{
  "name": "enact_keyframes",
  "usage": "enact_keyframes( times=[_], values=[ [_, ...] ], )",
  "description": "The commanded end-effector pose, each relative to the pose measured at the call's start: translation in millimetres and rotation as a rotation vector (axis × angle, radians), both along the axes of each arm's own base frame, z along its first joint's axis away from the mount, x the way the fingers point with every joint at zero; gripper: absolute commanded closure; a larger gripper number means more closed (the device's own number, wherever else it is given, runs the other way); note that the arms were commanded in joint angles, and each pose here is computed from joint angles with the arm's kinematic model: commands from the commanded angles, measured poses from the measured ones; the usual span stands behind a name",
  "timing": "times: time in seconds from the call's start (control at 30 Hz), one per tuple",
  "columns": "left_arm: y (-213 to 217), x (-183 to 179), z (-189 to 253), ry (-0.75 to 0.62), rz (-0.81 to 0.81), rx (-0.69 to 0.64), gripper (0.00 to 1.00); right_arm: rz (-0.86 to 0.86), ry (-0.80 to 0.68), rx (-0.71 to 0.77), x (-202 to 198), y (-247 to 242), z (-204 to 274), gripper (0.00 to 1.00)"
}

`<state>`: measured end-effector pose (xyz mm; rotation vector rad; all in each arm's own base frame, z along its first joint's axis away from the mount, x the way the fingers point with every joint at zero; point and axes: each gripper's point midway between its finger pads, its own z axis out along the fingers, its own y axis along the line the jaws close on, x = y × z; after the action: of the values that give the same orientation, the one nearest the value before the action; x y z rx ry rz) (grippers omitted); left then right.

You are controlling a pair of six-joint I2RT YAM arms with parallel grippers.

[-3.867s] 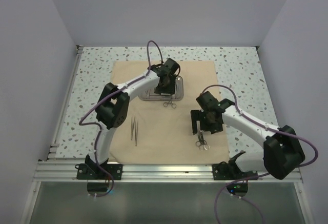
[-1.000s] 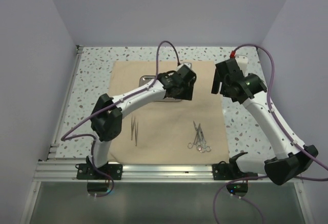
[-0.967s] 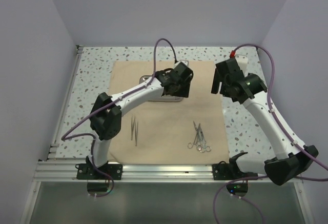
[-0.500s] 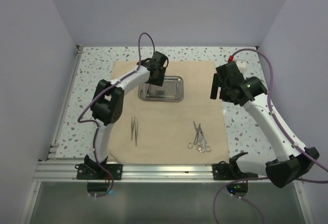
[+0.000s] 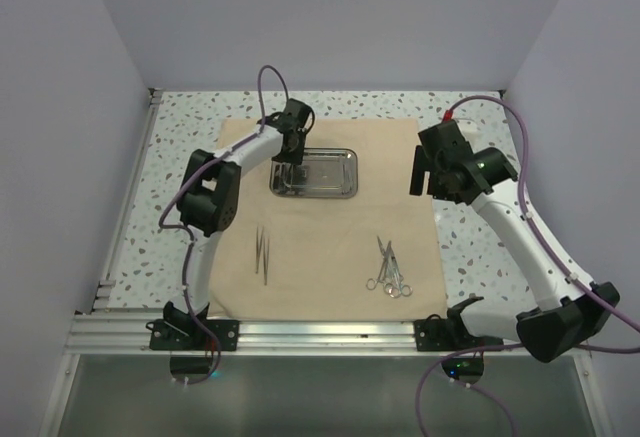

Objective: Open and lay out the surgical kit
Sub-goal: Pick up the medical item from the container.

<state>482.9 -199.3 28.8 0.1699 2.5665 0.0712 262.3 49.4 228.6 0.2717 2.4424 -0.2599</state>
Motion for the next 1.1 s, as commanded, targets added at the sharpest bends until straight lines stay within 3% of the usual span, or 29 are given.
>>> enact_keyframes(
  times=[0.0, 0.27, 0.37, 0.53, 0.67, 0.83, 0.87, 0.93, 1.07],
  values=[
    [2.7, 1.6, -9.9, 0.033, 0.0, -0.023, 0.6, -0.008, 0.0, 0.005, 2.2, 0.5, 0.9, 0.02],
    [-5.8, -22.4, -29.3, 0.13, -0.057, -0.084, 1.0, 0.0, -0.009, 0.022, 18.9, 10.4, -0.1, 0.02],
    [-12.0, -25.7, -19.6, 0.137, -0.07, -0.121, 1.0, 0.019, -0.016, 0.043, 26.5, 18.3, -0.6, 0.02],
    [-13.5, -21.1, 53.0, 0.026, -0.041, -0.177, 1.0, 0.1, -0.026, 0.121, 52.6, 47.6, -3.8, 0.02],
    [-5.1, -46.2, 96.4, 0.004, -0.01, -0.203, 1.0, 0.192, -0.032, 0.198, 79.5, 78.9, -6.9, 0.01],
    [8.8, -116.7, 102.9, 0.015, 0.005, -0.194, 1.0, 0.257, -0.073, 0.291, 125.1, 118.7, -9.7, 0.02],
    [17.6, -139.0, 83.2, 0.061, 0.016, -0.166, 1.0, 0.264, -0.067, 0.307, 132.4, 125.0, -13.2, 0.02],
    [18.4, -164.5, 88.4, 0.045, 0.028, -0.194, 1.0, 0.277, -0.103, 0.335, 152.0, 137.6, -3.0, 0.02],
    [32.9, -229.8, 47.8, 0.141, 0.065, -0.198, 1.0, 0.29, -0.031, 0.352, 190.0, 163.7, -40.8, 0.11]
  ],
)
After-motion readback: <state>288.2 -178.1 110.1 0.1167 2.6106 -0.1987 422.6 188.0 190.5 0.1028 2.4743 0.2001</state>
